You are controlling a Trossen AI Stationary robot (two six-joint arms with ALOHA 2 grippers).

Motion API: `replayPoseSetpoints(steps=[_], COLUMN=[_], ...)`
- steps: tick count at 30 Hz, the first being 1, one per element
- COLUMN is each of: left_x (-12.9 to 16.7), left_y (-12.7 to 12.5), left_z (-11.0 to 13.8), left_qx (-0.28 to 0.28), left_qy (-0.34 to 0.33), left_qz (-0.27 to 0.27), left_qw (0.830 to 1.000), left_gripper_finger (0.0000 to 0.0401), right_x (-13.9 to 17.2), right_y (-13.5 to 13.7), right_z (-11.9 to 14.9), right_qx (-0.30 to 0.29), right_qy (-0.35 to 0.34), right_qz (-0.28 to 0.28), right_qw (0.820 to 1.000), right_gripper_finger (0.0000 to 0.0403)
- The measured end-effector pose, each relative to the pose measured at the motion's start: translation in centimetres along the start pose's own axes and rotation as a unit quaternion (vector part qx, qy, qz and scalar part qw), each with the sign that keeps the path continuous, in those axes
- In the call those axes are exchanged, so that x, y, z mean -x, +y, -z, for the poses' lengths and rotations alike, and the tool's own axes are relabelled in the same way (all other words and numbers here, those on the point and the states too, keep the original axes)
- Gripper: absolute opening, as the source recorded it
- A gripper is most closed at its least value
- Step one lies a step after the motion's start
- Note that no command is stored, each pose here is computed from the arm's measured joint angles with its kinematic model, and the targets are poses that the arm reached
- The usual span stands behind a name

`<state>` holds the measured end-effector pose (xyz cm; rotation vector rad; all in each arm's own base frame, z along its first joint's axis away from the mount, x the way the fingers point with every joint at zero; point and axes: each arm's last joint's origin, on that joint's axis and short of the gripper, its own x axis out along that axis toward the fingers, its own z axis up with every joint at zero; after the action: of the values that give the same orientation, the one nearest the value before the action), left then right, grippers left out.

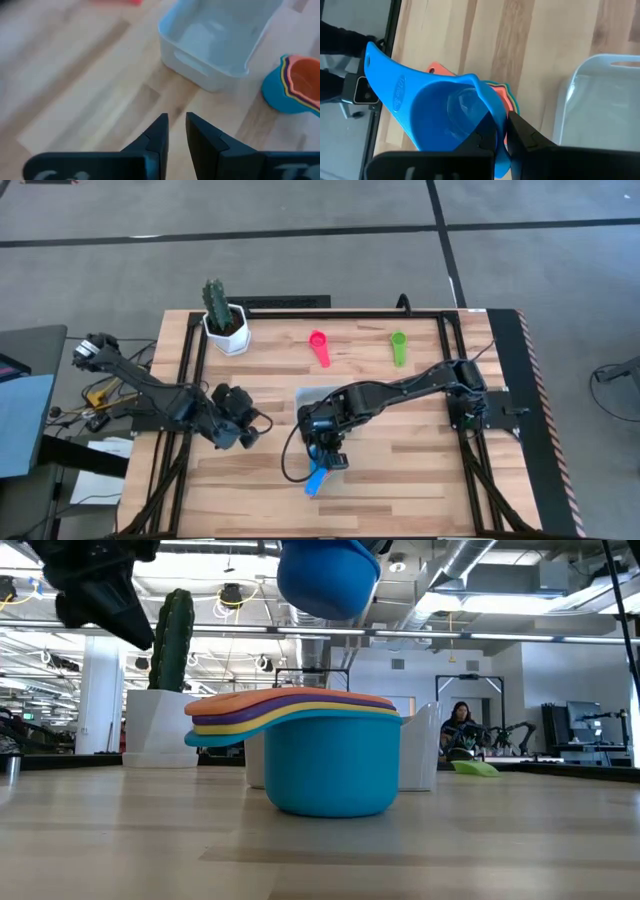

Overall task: Nest measuring cups in basket
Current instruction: Stack the blue measuring cup on top of the orange measuring cup

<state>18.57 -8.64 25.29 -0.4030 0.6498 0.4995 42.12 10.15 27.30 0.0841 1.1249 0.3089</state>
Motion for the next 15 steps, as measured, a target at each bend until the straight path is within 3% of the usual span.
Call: replayPoseSetpoints(steps=[4, 15], left_x=[-0.3, -0.3], left_y=[1.0, 1.5], left_z=[1.4, 1.9], left_qx=[0.057, 0.054], left_qy=[-0.018, 0.0], left_qz=[0.044, 0.065], left_qw=[0.997, 0.996], left_gripper_finger=[0.0055, 0.0055], right_x=[0.0, 0.0], right_y=[0.2, 0.4], right_z=[0.0, 0.0], right_qx=[-0.008, -0.019], right_qy=[0.0, -0.001], right_qz=[0.001, 0.0], right_qw=[1.0, 1.0], right_gripper_finger=[0.0028, 0.0028])
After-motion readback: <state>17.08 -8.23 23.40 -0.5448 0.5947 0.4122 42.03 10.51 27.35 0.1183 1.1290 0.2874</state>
